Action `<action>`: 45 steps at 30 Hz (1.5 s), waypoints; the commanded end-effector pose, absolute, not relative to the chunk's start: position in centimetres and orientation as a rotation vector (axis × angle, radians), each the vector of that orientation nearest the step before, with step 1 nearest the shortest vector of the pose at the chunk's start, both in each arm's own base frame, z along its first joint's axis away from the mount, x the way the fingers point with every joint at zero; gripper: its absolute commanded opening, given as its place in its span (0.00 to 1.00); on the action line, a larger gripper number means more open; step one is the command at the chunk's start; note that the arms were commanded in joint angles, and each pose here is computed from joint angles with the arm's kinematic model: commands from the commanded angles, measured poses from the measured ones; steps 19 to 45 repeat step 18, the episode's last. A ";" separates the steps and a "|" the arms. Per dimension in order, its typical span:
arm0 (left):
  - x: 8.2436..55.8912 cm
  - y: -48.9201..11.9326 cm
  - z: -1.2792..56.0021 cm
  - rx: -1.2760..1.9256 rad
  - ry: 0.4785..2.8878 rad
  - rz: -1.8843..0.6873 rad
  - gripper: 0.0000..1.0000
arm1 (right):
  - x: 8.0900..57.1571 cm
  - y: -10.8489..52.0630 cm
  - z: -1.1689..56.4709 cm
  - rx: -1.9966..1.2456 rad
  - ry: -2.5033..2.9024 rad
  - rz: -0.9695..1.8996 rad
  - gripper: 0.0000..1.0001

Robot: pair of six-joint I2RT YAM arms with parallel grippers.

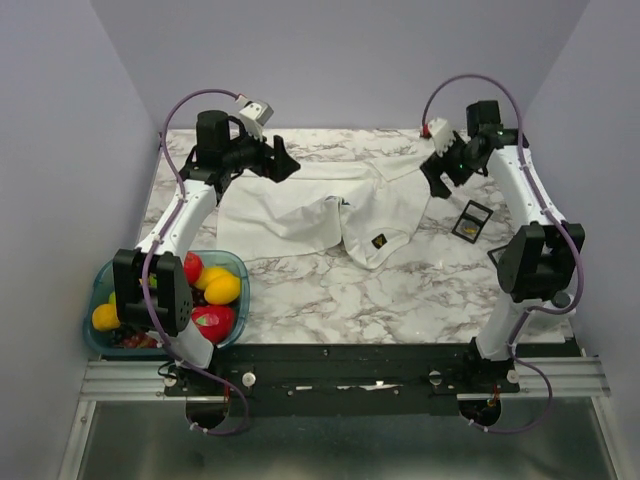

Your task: Remove the brooch from the garment

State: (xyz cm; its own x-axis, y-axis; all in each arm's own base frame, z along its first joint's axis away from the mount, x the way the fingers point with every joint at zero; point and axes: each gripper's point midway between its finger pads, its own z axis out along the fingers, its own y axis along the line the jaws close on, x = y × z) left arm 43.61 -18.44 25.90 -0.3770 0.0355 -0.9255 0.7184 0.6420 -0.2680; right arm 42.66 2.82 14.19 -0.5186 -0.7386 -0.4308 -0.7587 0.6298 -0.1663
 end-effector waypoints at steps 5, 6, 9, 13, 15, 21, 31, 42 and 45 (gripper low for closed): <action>48.8 -14.1 28.8 0.490 1.813 -0.534 0.99 | 49.9 8.3 33.4 -0.343 1.964 0.363 1.00; 49.1 -13.4 28.8 0.472 1.817 -0.514 0.99 | 50.6 7.6 35.2 -0.207 1.946 0.357 1.00; 49.7 -12.2 28.8 0.420 1.829 -0.468 0.99 | 51.4 6.8 36.5 -0.109 1.930 0.319 1.00; 50.3 -11.2 28.7 0.368 1.855 -0.443 0.99 | 51.6 6.0 38.3 -0.111 1.877 0.254 1.00; 51.1 -11.1 29.7 0.351 1.845 -0.429 0.99 | 51.3 5.7 39.3 -0.129 1.858 0.227 1.00; 52.1 -11.0 31.1 0.372 1.824 -0.409 0.99 | 51.1 5.2 40.7 -0.144 1.810 0.180 1.00; 52.1 -11.0 31.1 0.372 1.824 -0.409 0.99 | 51.1 5.2 40.7 -0.144 1.810 0.180 1.00; 52.1 -11.0 31.1 0.372 1.824 -0.409 0.99 | 51.1 5.2 40.7 -0.144 1.810 0.180 1.00; 52.1 -11.0 31.1 0.372 1.824 -0.409 0.99 | 51.1 5.2 40.7 -0.144 1.810 0.180 1.00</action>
